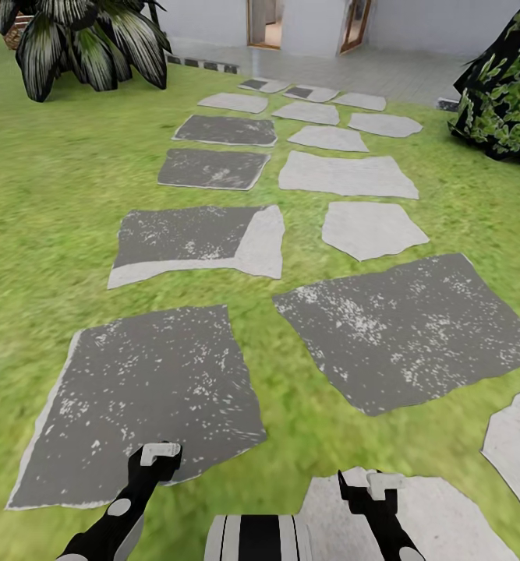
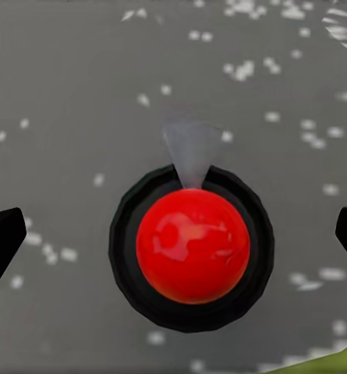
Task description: Pick up the pesticide atomizer in the garden and spray insectifuge to fully cover both potted plants in the garden.
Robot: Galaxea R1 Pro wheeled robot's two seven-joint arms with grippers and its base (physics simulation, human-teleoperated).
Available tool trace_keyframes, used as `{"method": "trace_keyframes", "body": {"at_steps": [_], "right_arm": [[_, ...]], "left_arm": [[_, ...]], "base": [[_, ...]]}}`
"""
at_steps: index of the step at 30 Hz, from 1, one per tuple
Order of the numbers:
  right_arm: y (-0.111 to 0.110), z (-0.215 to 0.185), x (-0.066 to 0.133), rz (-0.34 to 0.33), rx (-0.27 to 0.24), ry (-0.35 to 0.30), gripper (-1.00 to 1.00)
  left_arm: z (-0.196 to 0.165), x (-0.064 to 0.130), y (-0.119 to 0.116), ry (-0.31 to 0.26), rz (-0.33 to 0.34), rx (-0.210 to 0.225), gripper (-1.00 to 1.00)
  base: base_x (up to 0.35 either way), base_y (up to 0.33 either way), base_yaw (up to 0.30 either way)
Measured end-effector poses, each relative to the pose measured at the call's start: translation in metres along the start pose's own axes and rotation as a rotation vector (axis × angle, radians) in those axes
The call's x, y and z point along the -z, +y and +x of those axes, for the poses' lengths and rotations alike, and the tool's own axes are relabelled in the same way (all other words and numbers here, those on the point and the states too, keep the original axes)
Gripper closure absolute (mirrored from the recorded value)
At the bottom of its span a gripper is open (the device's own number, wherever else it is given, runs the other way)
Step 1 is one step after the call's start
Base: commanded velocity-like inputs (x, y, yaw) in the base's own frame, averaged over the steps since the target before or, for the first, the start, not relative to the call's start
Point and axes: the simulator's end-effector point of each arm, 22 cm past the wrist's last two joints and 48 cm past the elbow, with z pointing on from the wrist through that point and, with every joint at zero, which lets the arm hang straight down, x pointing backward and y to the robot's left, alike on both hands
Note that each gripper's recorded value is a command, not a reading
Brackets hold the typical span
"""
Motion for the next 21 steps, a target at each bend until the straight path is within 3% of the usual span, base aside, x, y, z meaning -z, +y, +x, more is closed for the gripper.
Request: {"method": "trace_keyframes", "body": {"at_steps": [21], "right_arm": [[0.0, -0.0004, -0.0001, 0.0, 0.0, -0.001, -1.0]], "left_arm": [[-0.0002, 0.0, -0.0006, 0.0, 0.003, -0.004, -1.0]], "base": [[-0.031, 0.0, 0.0]]}}
